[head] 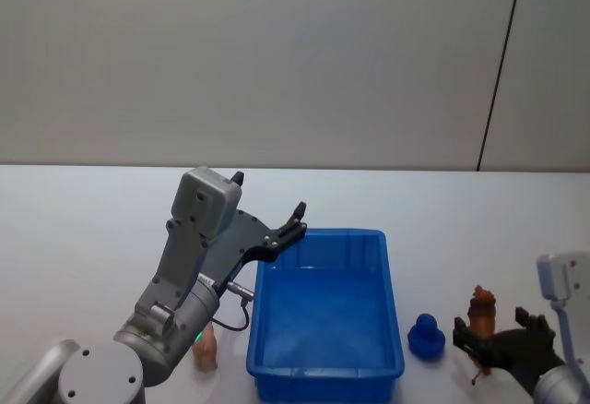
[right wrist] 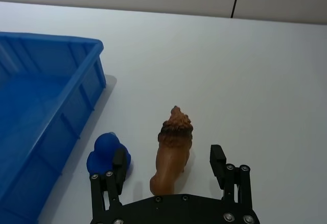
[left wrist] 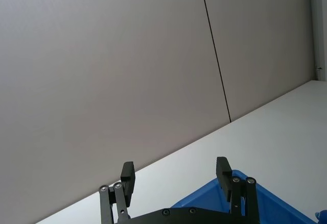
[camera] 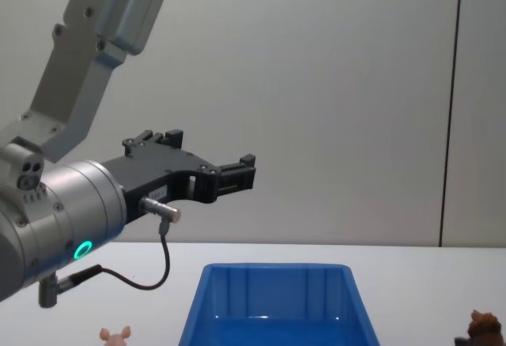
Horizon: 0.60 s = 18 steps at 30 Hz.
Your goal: Pick up the two dolls from the table and place them into the box.
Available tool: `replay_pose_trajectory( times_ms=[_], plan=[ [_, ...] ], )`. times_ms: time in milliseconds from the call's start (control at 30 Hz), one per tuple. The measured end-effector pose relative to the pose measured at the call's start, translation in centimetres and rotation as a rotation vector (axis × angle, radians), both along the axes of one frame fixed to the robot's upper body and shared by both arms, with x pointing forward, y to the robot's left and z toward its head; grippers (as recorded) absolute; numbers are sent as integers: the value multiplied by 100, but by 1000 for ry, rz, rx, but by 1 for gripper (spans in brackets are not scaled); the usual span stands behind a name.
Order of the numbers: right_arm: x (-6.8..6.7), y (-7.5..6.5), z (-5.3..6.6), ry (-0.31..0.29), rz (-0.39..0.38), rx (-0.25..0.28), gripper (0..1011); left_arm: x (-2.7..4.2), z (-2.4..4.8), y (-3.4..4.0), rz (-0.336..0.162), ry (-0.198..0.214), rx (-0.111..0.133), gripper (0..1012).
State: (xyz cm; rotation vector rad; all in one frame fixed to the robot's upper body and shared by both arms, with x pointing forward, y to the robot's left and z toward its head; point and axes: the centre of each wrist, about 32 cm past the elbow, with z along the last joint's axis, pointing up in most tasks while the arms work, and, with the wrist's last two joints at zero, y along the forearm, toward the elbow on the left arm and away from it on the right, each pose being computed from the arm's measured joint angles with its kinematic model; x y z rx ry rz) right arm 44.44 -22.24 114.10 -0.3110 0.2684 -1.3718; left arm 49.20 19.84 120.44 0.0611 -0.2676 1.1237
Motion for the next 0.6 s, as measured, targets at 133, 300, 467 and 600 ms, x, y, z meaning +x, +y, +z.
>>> replay_pose_trajectory(
  times_ms=[133,300,467,600],
  plan=[
    [-5,46,-46,26,-13,2,1001,0,0,0,0,0,0,1001],
    [-2,93,-82,45,-28,4,1001,0,0,0,0,0,0,1001],
    [9,138,-112,57,-42,8,994,0,0,0,0,0,0,1001],
    [27,178,-138,66,-54,12,911,0,0,0,0,0,0,1001]
  ],
)
